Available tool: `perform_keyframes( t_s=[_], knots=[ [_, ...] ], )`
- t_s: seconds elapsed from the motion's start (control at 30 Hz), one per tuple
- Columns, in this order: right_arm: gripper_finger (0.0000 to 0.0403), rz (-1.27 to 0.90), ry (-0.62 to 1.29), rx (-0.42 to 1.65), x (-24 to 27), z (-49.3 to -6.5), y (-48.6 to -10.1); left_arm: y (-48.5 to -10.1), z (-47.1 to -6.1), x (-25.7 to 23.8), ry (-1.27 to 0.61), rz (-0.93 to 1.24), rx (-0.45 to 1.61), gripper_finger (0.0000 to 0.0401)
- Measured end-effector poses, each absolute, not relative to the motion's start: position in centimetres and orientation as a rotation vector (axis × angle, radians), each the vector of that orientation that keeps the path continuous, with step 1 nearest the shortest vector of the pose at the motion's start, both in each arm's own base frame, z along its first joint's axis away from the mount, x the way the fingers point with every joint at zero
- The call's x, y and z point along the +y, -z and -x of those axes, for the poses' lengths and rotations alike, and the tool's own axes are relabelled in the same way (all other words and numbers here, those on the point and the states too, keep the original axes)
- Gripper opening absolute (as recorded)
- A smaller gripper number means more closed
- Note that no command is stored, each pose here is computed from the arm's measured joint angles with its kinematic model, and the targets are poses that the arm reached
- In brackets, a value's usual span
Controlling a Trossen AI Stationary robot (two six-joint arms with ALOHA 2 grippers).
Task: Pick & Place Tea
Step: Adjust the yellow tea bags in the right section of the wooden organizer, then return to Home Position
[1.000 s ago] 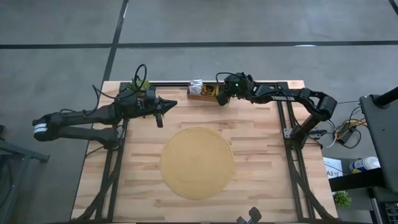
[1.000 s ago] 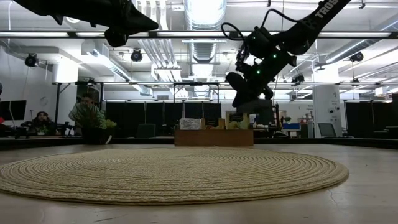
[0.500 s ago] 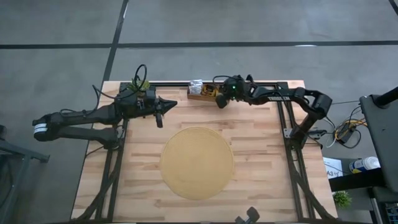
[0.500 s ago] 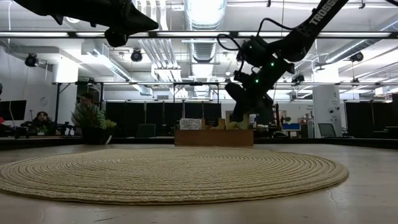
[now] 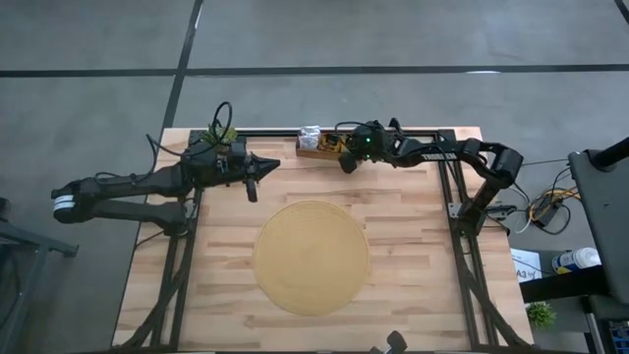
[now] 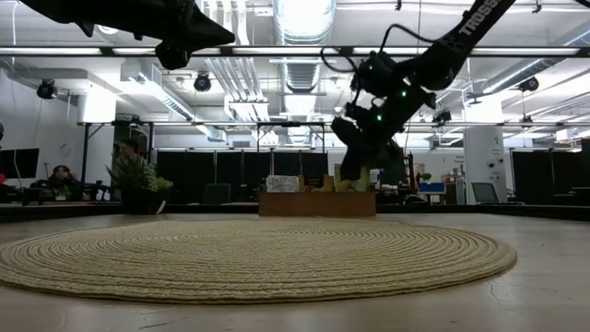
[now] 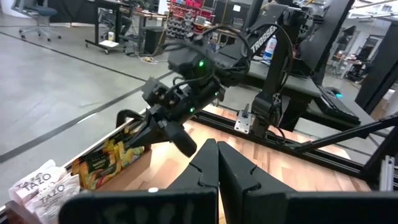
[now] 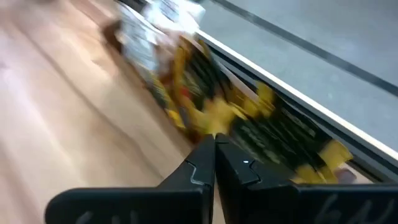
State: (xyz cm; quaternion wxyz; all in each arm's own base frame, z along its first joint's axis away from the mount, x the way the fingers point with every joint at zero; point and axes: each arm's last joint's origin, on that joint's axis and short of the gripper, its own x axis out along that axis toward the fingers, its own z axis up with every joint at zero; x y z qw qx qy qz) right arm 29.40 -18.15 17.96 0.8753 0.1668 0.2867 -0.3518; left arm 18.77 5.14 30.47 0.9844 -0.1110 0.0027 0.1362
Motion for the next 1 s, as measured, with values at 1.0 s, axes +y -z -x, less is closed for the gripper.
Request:
perform_keyframes(
  t_s=[1.0],
  knots=[
    [0.0008,-0.307,0.044,0.051,-6.0,-23.1,-22.7,-26.8,-18.0,4.6,-0.172,0.269,0.065,0.0000]
  ],
)
